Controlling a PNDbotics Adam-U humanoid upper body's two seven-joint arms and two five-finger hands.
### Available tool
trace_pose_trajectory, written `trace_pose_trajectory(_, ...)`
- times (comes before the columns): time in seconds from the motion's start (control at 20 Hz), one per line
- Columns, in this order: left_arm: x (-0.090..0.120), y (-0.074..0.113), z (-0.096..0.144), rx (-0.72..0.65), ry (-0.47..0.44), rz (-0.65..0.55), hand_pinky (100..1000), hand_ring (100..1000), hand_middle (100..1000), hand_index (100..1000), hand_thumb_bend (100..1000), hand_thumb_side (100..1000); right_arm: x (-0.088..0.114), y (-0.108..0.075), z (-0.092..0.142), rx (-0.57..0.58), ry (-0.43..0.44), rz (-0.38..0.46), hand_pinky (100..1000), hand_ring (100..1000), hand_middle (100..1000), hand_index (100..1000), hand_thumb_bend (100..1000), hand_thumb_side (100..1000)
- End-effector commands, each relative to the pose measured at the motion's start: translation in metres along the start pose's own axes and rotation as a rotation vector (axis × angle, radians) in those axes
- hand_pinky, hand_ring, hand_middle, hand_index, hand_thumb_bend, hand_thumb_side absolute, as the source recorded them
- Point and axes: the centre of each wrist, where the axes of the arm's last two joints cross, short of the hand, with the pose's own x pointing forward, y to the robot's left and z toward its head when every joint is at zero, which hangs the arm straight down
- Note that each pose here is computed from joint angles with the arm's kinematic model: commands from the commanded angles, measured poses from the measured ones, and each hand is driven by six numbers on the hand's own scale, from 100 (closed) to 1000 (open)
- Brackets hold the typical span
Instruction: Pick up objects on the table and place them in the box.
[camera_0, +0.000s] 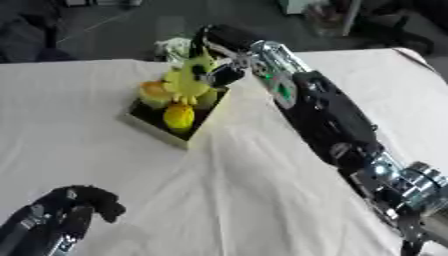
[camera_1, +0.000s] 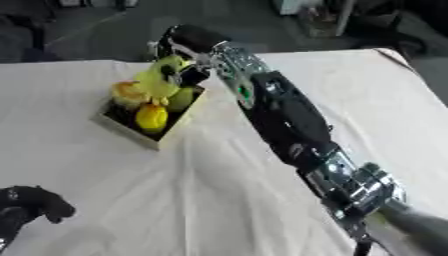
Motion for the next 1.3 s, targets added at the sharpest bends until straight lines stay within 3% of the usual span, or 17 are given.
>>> trace_pose_trajectory(0.05, 0.008, 0.001, -0.003, -0.007, -0.031, -0.010, 700, 654, 495, 720, 100, 670, 0.004, -0.007, -0.008, -0.027, -0.013, 0.033, 569, 554, 310, 420, 100, 184)
trace_pose_trajectory(0.25, 0.008, 0.001, -0.004, -0.009, -0.035, -0.007, 699, 654, 494, 720, 100, 669, 0.012, -0.006, -0.014, -0.060, -0.032, 0.041, 573, 561, 334, 446, 100, 171)
trace_pose_trajectory(0.35, 0.009, 0.001, -0.005, -0.011, -0.035, -0.005, 699, 653, 494, 719, 100, 669, 0.015, -0.006, -0.016, -0.075, -0.041, 0.044, 593, 581, 388, 503, 100, 172)
trace_pose_trajectory(0.4, 0.009, 0.001, -0.005, -0.011, -0.036, -0.005, 699, 653, 494, 719, 100, 668, 0.016, -0.006, -0.016, -0.078, -0.048, 0.047, 620, 623, 478, 610, 100, 177)
trace_pose_trajectory(0.45, 0.009, 0.001, -0.005, -0.011, -0.036, -0.005, 699, 653, 494, 719, 100, 667, 0.017, -0.005, -0.017, -0.078, -0.059, 0.051, 630, 642, 515, 654, 100, 180)
trace_pose_trajectory(0.5, 0.009, 0.001, -0.005, -0.010, -0.037, -0.005, 699, 653, 494, 719, 100, 667, 0.018, -0.005, -0.017, -0.075, -0.071, 0.060, 662, 694, 614, 743, 100, 191)
trace_pose_trajectory(0.75, 0.009, 0.001, -0.005, -0.009, -0.037, -0.005, 699, 653, 493, 719, 100, 667, 0.019, -0.006, -0.017, -0.054, -0.100, 0.094, 669, 706, 636, 760, 100, 195)
trace_pose_trajectory(0.8, 0.009, 0.001, -0.005, -0.009, -0.037, -0.005, 698, 652, 493, 719, 100, 668, 0.019, -0.007, -0.017, -0.053, -0.103, 0.098, 754, 821, 838, 903, 100, 234)
trace_pose_trajectory(1.05, 0.009, 0.001, -0.005, -0.008, -0.035, -0.007, 697, 651, 492, 719, 100, 668, 0.024, -0.013, -0.016, -0.009, -0.151, 0.196, 785, 854, 904, 950, 100, 246)
trace_pose_trajectory(1.3, 0.009, 0.001, -0.004, -0.004, -0.035, -0.008, 697, 650, 491, 719, 100, 668, 0.021, -0.009, -0.015, 0.008, -0.142, 0.227, 786, 851, 907, 953, 100, 249)
